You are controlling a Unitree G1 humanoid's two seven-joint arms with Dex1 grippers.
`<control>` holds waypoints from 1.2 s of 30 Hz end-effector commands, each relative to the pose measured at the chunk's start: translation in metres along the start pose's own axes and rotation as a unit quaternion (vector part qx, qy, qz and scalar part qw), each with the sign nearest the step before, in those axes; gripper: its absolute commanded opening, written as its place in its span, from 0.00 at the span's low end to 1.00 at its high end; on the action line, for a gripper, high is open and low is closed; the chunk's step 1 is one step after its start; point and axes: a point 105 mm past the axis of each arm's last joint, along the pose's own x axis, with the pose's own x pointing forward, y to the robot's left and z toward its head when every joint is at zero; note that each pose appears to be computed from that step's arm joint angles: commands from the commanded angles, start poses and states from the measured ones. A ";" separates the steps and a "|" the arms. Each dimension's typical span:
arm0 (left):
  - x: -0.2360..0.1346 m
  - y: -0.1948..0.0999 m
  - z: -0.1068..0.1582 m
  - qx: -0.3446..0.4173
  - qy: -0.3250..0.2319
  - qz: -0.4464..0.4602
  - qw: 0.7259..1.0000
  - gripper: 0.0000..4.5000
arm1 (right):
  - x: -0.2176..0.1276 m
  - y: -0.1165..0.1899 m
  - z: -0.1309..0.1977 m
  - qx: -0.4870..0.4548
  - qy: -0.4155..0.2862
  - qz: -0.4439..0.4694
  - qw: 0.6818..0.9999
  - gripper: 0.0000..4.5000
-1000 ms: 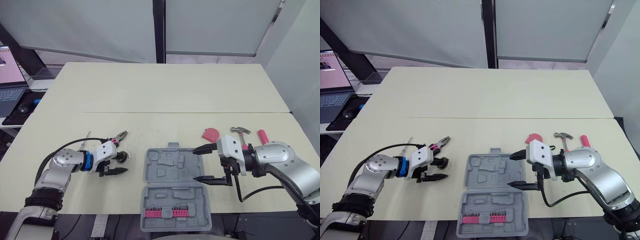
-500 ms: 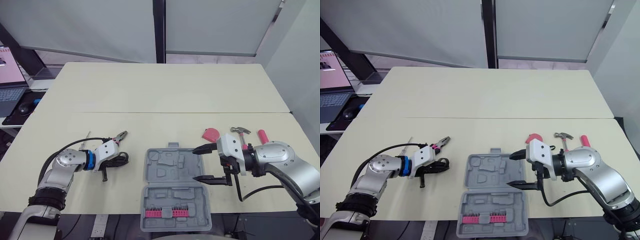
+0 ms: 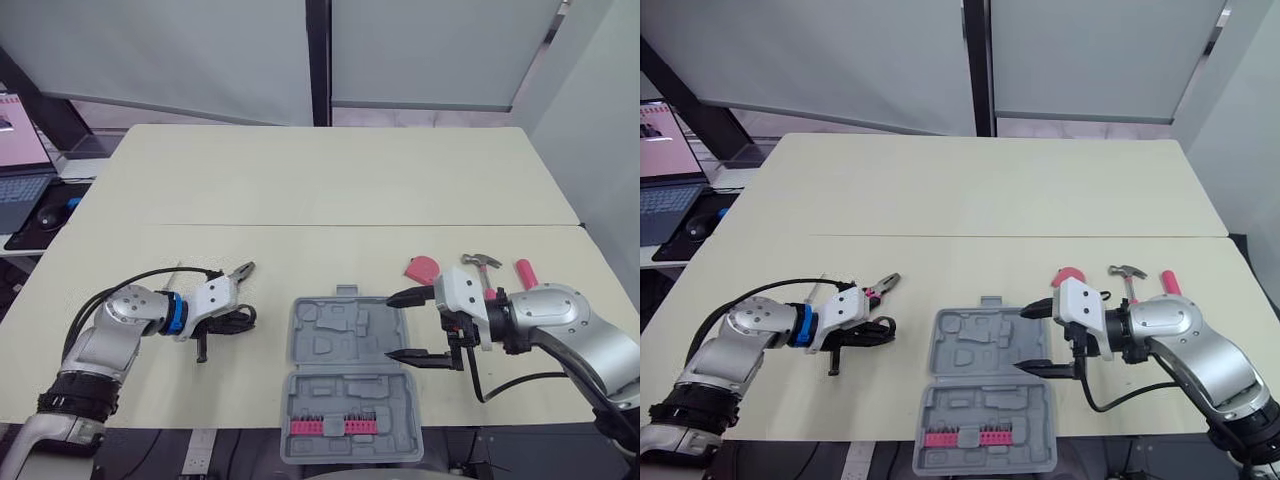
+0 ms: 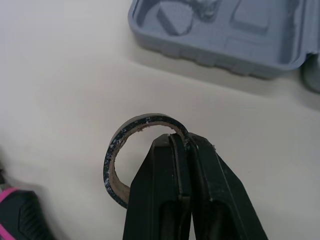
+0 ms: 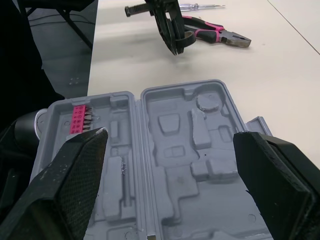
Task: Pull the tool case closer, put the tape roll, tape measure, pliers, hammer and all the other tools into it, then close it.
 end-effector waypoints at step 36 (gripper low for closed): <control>0.079 -0.002 0.046 -0.008 -0.050 -0.037 0.998 0.01 | -0.007 -0.002 0.006 -0.007 0.016 -0.042 0.999 1.00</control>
